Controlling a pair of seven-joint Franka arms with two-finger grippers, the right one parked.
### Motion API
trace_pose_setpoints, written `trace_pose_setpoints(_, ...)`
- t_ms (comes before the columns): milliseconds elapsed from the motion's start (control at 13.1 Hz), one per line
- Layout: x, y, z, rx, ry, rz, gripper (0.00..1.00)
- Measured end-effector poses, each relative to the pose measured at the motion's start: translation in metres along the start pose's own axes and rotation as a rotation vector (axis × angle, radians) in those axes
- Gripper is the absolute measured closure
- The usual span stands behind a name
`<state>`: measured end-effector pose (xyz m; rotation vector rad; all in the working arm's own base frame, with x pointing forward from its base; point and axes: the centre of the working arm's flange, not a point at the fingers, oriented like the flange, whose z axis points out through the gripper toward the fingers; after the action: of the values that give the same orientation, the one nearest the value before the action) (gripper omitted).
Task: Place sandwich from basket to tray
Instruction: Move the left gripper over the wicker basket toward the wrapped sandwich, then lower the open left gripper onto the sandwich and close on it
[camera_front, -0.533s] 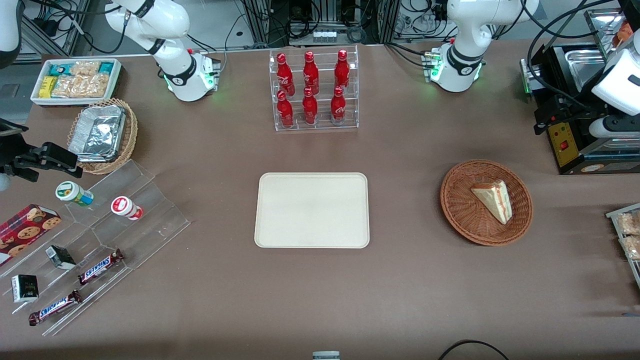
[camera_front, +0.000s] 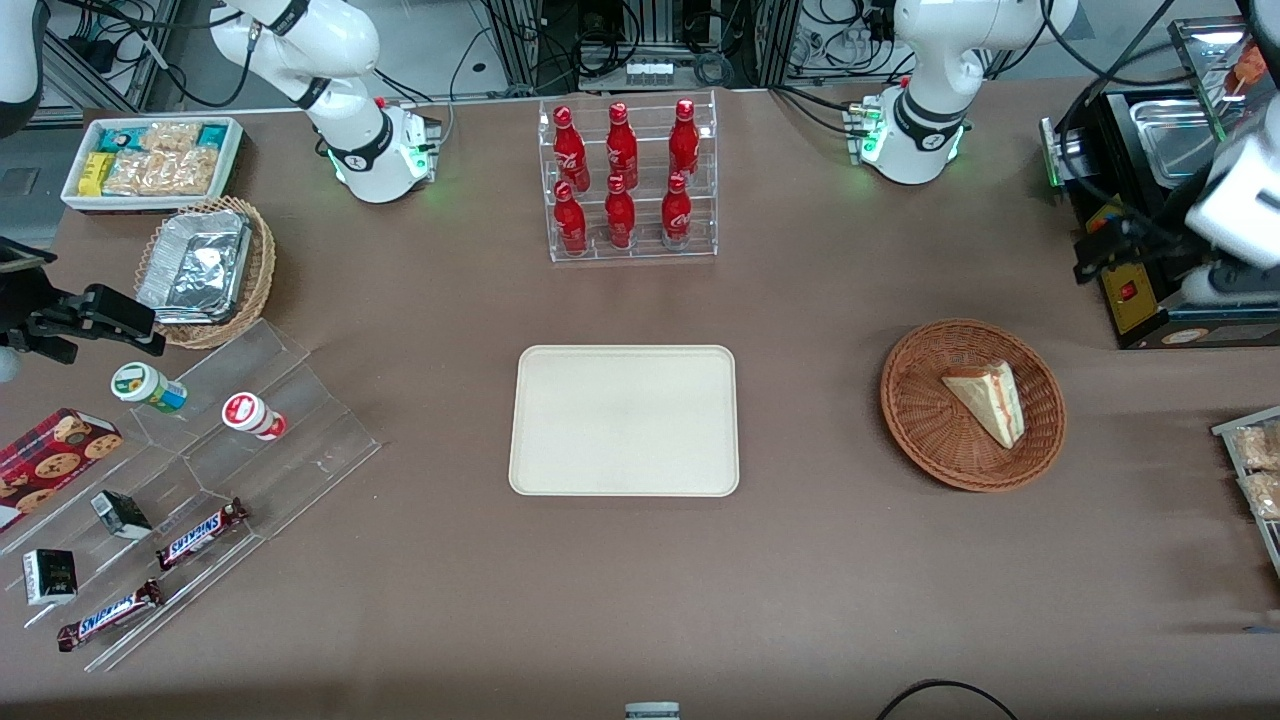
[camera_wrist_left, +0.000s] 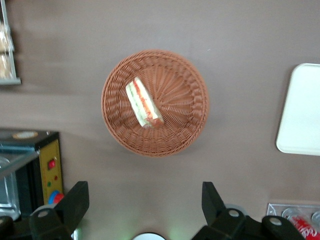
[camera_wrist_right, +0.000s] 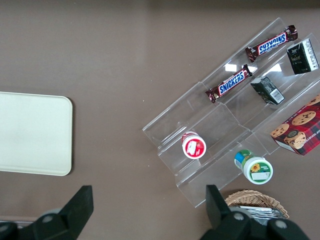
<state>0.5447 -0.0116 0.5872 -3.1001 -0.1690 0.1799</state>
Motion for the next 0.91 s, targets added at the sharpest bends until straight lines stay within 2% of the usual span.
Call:
trace_pose_setpoints(152, 0.023, -0.005, 0.044, 0.01, -0.06, -0.075, 0.0)
trace_pose_setpoints(229, 0.034, -0.009, 0.064, 0.012, -0.069, -0.111, 0.0)
trace_pose_setpoints(457, 0.054, -0.027, 0.117, 0.003, -0.032, -0.229, 0.0)
trace_pose_setpoints(914, 0.045, -0.025, 0.217, -0.019, 0.043, -0.401, 0.0)
